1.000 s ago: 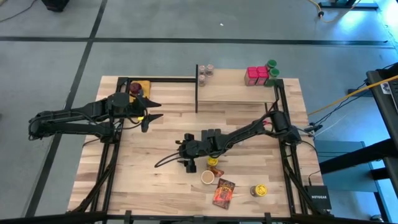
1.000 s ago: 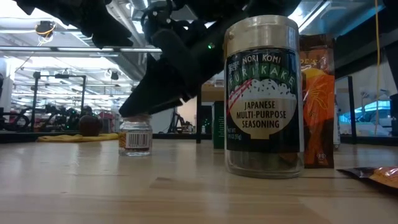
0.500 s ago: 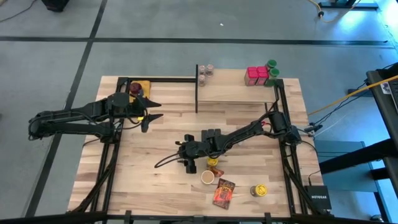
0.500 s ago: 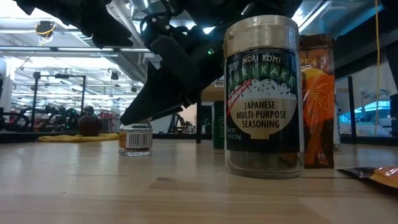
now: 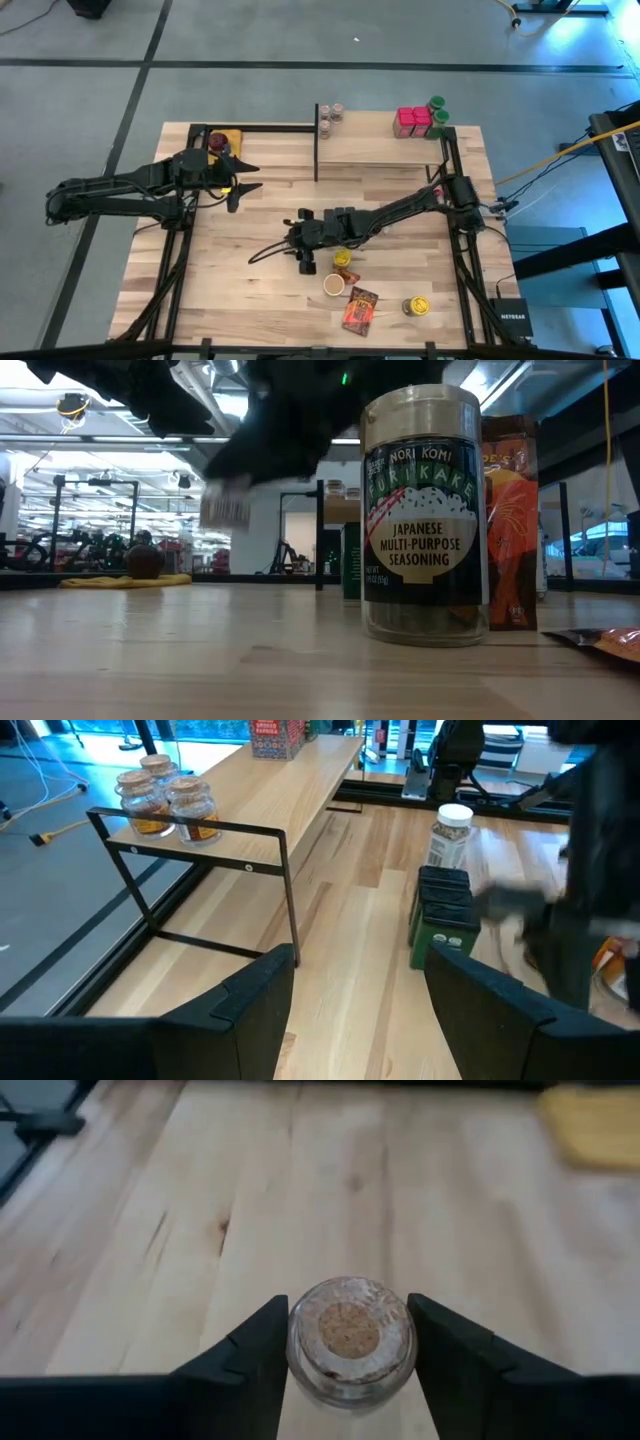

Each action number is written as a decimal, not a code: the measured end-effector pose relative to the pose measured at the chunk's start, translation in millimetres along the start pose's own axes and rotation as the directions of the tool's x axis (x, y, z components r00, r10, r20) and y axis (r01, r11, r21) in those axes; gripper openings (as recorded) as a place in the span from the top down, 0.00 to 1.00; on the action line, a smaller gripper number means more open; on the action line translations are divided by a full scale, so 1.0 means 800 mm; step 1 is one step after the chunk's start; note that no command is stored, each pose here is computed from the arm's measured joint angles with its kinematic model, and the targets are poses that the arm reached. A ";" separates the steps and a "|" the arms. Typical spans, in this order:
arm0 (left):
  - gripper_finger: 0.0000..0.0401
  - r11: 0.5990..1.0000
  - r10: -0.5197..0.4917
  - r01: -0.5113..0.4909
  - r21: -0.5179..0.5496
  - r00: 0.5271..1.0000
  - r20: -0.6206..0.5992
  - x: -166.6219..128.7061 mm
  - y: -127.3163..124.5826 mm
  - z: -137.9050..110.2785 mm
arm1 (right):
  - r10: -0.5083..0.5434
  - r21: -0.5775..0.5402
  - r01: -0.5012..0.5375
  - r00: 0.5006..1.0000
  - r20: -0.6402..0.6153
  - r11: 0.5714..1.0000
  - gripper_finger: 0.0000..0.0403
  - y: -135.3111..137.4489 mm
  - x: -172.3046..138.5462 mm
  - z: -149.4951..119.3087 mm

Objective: Shelf spices
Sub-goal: Put the brown seasoning bottle on the shelf and align it with the top right brown seasoning bottle

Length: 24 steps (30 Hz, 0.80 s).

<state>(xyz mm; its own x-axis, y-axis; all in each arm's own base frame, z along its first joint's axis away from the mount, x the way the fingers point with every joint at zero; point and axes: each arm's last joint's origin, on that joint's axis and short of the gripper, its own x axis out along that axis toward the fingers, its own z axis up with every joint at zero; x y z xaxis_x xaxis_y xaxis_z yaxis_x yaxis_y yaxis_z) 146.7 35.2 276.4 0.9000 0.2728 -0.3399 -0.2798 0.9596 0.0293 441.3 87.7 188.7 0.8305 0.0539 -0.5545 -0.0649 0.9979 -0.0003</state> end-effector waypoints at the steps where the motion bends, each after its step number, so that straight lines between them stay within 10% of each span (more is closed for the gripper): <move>1: 0.45 1.000 0.000 0.000 0.000 1.000 0.001 0.000 0.000 0.000 | -0.019 -0.005 0.019 1.000 0.010 1.000 0.55 -0.001 -0.011 0.009; 14: 0.45 1.000 0.000 0.000 0.000 1.000 0.001 0.000 0.000 0.000 | -0.471 0.056 0.468 0.879 0.073 0.882 0.55 -0.076 -0.185 0.088; 24: 0.45 1.000 0.000 0.000 0.000 1.000 -0.001 0.000 0.000 0.000 | -0.632 0.206 0.632 0.772 -0.075 0.747 0.55 -0.204 -0.229 0.070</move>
<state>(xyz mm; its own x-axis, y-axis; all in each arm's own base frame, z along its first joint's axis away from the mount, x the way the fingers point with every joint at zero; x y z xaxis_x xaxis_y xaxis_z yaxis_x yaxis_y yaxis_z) 146.7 35.2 276.4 0.8999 0.2727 -0.3404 -0.2796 0.9597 0.0297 330.9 -83.0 336.7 0.6405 -0.5914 -0.4900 0.5899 0.7873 -0.1792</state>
